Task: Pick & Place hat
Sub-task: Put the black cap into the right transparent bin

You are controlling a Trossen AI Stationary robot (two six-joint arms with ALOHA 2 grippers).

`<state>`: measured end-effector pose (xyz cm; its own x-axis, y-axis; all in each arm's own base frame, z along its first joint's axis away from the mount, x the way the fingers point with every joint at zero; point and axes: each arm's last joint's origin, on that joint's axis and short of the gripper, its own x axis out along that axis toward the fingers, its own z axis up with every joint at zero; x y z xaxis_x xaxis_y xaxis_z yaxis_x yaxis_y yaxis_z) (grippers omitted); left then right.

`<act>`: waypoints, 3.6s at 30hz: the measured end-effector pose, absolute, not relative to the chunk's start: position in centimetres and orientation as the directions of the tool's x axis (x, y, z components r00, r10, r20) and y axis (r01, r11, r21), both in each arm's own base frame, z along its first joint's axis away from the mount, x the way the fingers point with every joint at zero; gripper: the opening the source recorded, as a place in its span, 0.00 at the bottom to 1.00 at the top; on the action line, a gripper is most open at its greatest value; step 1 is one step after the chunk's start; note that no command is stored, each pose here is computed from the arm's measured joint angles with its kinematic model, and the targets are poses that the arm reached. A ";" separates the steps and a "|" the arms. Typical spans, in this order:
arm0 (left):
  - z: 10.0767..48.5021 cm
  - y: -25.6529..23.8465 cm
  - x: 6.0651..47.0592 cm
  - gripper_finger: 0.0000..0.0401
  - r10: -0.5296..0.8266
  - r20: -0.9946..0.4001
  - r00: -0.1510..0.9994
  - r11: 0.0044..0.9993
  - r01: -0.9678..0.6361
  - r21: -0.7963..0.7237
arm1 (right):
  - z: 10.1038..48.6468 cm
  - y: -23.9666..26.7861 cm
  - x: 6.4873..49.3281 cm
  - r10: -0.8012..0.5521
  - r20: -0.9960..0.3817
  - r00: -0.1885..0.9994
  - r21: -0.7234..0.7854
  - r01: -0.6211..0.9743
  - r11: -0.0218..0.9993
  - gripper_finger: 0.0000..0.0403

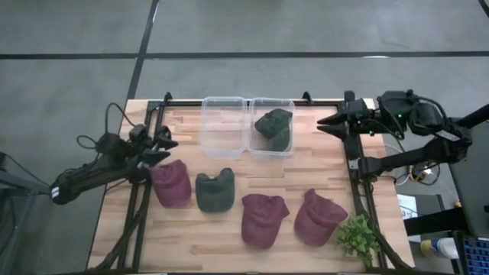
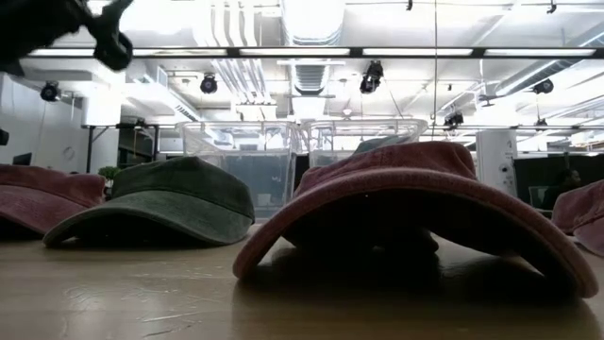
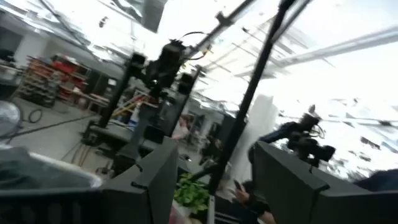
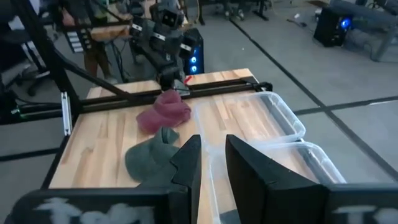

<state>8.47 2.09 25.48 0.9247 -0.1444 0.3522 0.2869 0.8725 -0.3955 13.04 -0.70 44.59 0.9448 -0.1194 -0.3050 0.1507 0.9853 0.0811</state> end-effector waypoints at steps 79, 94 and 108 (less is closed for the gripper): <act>25.7 -9.2 24.5 0.51 0.004 -0.844 0.537 0.907 -0.358 -0.223 | 31.8 -0.4 11.2 -0.053 -0.008 0.999 0.208 0.054 0.977 0.17; 25.8 -8.9 24.6 0.51 0.080 -0.823 0.562 0.907 -0.384 -0.174 | 31.7 -0.4 11.2 -0.053 -0.018 0.998 0.208 0.056 0.977 0.17; 24.5 -8.6 24.2 0.51 0.150 -0.830 0.537 0.918 -0.387 -0.084 | 31.7 -0.4 11.2 -0.053 -0.018 0.998 0.207 0.056 0.977 0.17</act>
<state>24.16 -8.62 24.47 0.5366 0.1503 -0.8303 -0.3865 0.9185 -0.0836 11.21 -0.44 31.70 0.9984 -0.0530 -0.0179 0.0556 0.9767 0.2074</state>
